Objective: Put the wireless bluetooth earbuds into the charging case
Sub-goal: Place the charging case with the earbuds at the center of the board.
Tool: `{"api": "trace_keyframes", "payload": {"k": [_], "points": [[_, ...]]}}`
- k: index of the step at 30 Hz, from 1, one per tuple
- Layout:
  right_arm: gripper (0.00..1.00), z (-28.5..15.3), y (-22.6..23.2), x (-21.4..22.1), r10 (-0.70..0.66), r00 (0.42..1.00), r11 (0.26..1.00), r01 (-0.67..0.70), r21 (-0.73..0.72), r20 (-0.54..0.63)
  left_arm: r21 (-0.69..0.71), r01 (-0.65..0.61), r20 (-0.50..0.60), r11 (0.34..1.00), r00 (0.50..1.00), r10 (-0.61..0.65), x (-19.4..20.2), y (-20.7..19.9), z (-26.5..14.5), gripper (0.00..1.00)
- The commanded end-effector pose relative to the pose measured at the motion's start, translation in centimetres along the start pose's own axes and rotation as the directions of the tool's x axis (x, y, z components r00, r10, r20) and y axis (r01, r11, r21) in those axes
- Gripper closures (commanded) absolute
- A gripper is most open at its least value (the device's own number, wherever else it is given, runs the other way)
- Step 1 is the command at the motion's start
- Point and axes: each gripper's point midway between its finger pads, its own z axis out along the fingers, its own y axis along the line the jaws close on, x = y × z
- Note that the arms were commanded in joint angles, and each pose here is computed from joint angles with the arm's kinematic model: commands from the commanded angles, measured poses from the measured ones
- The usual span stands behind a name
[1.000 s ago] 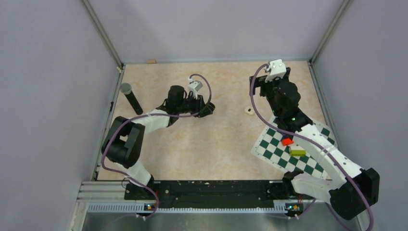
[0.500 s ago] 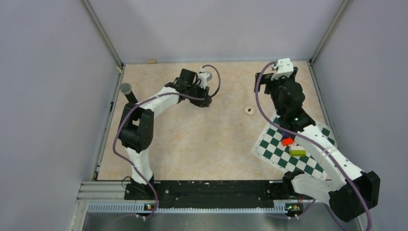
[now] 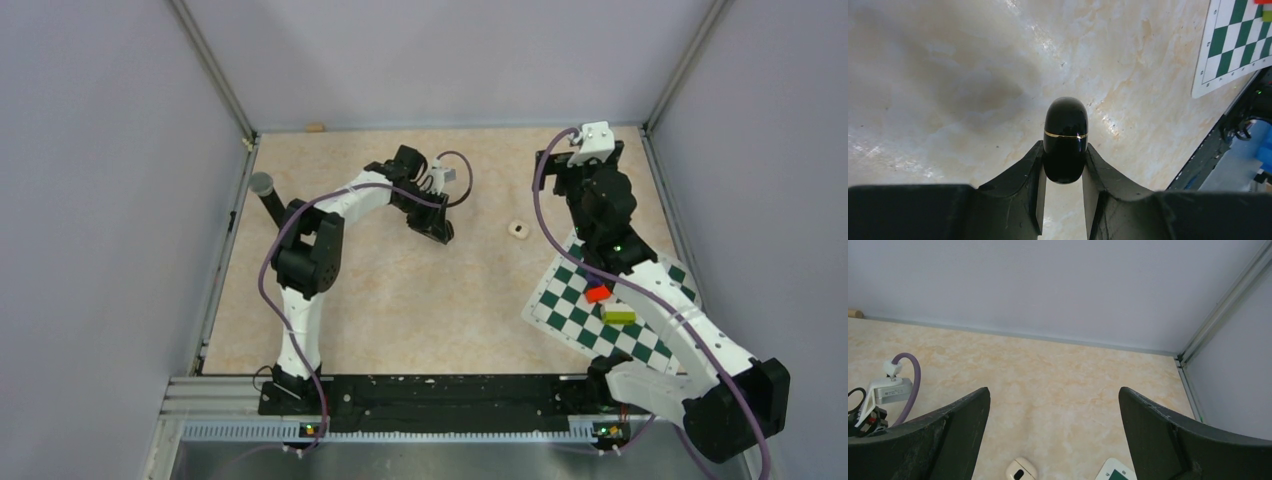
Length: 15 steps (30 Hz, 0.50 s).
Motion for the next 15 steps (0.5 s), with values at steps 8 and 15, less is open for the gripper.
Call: {"api": "trace_keyframes", "payload": {"k": [8, 15], "points": [[0.02, -0.4, -1.4, -2.0, 0.041, 0.997, 0.998, -0.044, 0.046, 0.069, 0.003, 0.16, 0.102, 0.987, 0.982, -0.159, -2.1, -0.3, 0.5, 1.0], [0.02, -0.4, -1.8, -2.0, 0.044, 0.997, 0.997, -0.048, 0.056, 0.071, -0.05, 0.246, 0.139, 0.968, 0.962, -0.237, -1.9, 0.7, 0.7, 0.99]]}}
